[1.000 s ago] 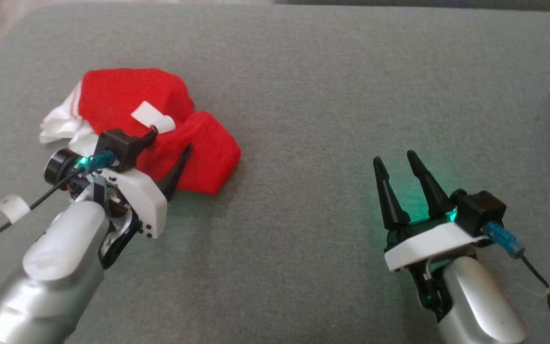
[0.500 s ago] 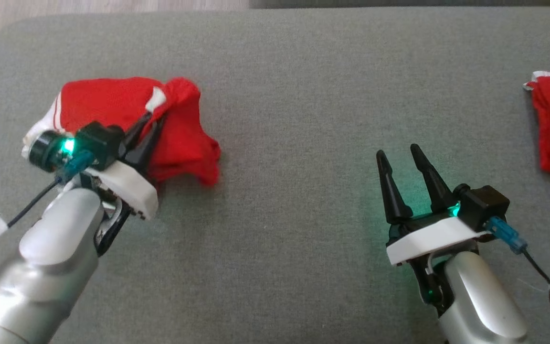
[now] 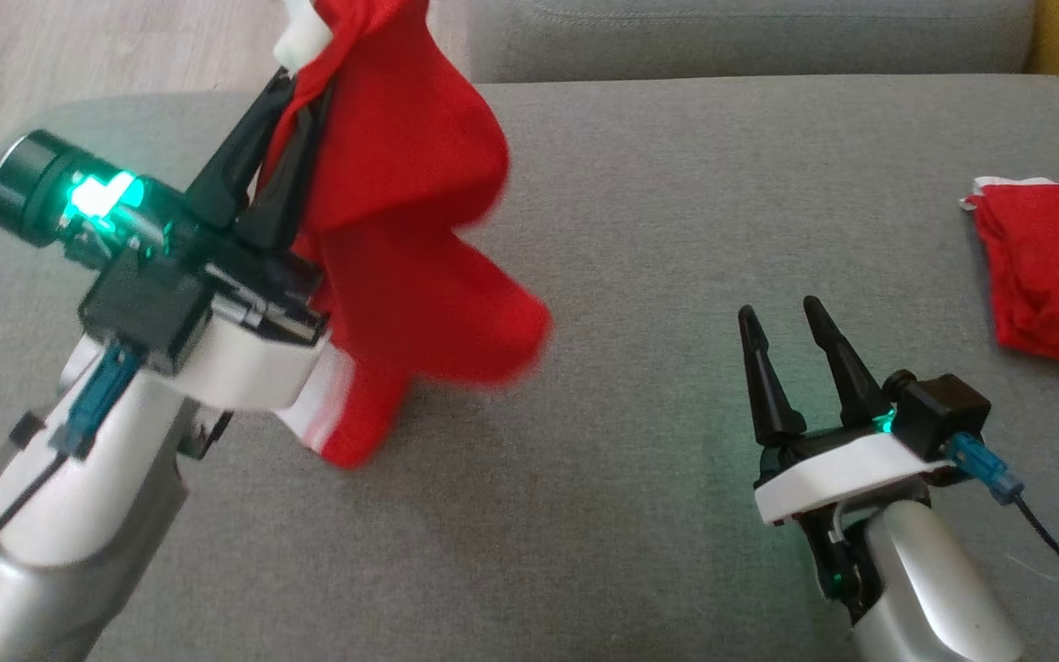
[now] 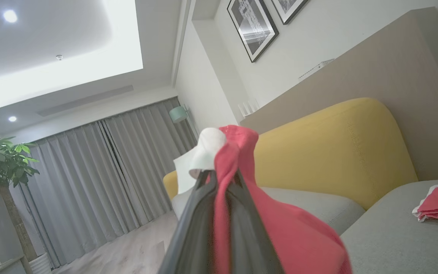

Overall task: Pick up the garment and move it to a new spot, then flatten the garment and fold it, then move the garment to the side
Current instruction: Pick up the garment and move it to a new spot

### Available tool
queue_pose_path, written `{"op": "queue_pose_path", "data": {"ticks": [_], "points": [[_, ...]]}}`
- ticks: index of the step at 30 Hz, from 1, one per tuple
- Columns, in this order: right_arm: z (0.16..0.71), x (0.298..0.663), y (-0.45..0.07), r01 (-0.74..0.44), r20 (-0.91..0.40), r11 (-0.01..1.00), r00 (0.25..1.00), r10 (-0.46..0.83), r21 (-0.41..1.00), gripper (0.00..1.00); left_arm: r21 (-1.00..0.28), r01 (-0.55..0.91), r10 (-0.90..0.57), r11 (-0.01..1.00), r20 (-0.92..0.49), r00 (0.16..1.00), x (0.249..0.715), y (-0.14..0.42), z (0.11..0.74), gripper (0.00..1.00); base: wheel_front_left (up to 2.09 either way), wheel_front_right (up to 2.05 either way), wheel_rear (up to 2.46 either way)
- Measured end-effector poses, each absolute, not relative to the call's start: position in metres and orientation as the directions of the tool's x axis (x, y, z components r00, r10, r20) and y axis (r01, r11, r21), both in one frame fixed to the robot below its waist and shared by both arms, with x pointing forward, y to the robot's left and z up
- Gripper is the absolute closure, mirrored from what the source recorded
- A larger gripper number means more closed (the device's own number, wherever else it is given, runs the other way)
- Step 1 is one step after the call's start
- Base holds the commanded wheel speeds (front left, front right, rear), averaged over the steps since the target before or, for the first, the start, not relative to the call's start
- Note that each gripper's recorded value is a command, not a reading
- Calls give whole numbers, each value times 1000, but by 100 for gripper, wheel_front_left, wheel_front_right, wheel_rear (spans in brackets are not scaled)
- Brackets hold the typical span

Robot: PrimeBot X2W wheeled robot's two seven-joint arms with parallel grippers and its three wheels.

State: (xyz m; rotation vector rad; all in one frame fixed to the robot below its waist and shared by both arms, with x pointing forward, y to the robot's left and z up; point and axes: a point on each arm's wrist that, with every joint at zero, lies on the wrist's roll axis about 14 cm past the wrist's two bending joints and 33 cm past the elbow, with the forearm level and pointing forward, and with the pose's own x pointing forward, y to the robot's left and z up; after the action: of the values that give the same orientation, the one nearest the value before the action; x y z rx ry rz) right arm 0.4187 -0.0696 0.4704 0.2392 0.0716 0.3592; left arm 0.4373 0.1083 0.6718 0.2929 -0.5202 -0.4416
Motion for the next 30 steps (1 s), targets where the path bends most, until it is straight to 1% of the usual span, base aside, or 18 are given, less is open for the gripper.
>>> {"op": "queue_pose_path", "data": {"ticks": [3, 7, 11, 16, 19, 21, 26, 27, 28, 30], "points": [[473, 417, -75, -328, -20, 913, 939, 342, 241, 0, 408, 327, -498, 852, 443, 746, 429, 101, 682, 100, 0, 0, 0], [476, 414, -83, -308, -15, 919, 947, 321, 246, 0, 419, 346, -524, 840, 458, 718, 430, 92, 689, 100, 0, 0, 0], [476, 413, -95, -277, -14, 926, 957, 290, 255, 0, 421, 402, -572, 813, 449, 686, 439, 73, 687, 100, 0, 0, 0], [476, 417, -113, -227, -9, 936, 971, 238, 270, 0, 412, 493, -642, 766, 458, 615, 460, 30, 693, 100, 0, 0, 0], [485, 423, -127, -197, 16, 940, 979, 201, 279, 0, 392, 549, -674, 739, 455, 582, 476, 1, 693, 100, 0, 0, 0], [489, 426, -136, -180, 29, 942, 983, 179, 282, 0, 356, 586, -683, 728, 454, 573, 489, -17, 691, 100, 0, 0, 0], [486, 424, -160, -115, 18, 951, 993, 115, 287, 0, 289, 659, -708, 695, 439, 554, 517, -60, 679, 100, 0, 0, 0], [485, 423, -165, -101, 11, 953, 995, 102, 286, 0, 275, 676, -716, 684, 432, 548, 520, -69, 675, 62, 0, 0, 0], [482, 422, -169, -86, 2, 955, 996, 89, 284, 0, 265, 694, -728, 669, 420, 542, 523, -78, 668, 0, 0, 0, 0], [476, 421, -176, -64, -15, 958, 997, 71, 281, 0, 263, 716, -751, 646, 384, 537, 527, -92, 650, 0, 0, 0, 0]]}}
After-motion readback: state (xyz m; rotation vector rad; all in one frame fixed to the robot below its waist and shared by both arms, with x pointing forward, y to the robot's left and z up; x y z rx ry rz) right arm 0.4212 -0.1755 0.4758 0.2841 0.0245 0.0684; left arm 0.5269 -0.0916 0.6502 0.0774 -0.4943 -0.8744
